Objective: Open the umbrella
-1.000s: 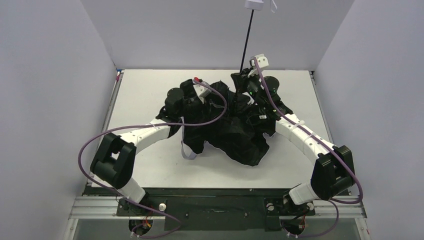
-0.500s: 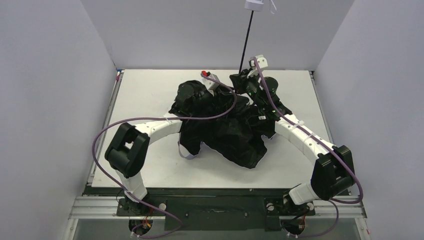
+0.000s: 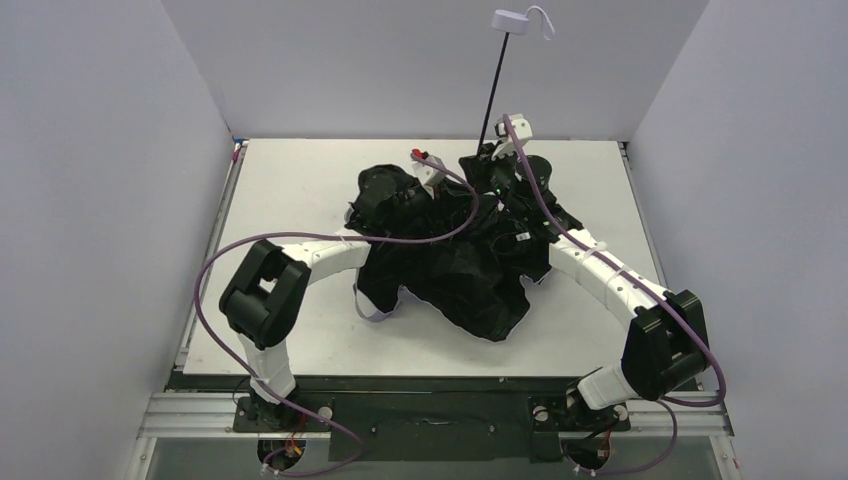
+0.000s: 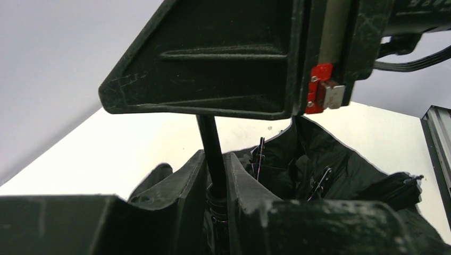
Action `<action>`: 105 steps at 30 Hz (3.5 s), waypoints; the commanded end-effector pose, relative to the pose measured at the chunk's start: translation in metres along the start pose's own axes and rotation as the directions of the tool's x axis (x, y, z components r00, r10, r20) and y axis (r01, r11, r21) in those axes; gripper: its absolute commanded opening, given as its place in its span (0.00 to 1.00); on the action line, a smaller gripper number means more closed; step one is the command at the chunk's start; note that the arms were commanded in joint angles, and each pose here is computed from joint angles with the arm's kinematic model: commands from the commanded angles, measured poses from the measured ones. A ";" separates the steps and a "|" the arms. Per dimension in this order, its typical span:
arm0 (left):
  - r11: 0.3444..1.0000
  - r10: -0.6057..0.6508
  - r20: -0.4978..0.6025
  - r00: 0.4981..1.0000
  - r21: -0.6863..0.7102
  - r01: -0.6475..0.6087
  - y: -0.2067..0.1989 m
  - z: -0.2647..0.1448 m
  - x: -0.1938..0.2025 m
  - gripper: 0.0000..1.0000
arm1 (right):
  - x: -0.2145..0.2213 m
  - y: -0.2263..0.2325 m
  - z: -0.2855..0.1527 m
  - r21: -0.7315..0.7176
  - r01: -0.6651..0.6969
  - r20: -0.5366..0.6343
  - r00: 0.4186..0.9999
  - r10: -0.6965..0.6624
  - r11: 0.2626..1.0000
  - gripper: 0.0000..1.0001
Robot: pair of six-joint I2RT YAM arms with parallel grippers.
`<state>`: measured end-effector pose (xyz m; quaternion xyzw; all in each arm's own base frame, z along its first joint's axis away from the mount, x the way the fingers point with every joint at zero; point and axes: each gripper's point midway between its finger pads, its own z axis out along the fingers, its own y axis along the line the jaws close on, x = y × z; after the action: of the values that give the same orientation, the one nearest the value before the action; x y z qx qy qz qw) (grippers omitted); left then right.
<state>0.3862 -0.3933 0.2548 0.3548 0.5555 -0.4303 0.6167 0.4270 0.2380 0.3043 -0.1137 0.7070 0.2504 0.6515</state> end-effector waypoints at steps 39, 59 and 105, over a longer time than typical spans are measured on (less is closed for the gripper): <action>0.957 -0.236 -0.670 0.704 -0.285 0.049 0.010 -0.125 0.205 0.19 | -0.219 0.057 -0.067 -0.159 -0.017 0.476 0.875 0.092 0.987 0.00; 0.932 -0.332 -0.756 0.564 -0.356 0.071 -0.009 -0.169 0.255 0.20 | -0.187 0.048 -0.063 -0.109 0.078 0.426 0.905 -0.025 0.991 0.00; 0.972 -0.168 -0.793 0.585 -0.234 -0.038 -0.023 -0.153 0.310 0.19 | -0.083 0.016 -0.050 -0.125 0.109 0.136 0.986 -0.092 0.986 0.47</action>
<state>0.3856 -0.3857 0.1080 0.3681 0.6675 -0.2682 0.5891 0.3913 0.2008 0.3877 -0.1516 0.6501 0.2418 0.7042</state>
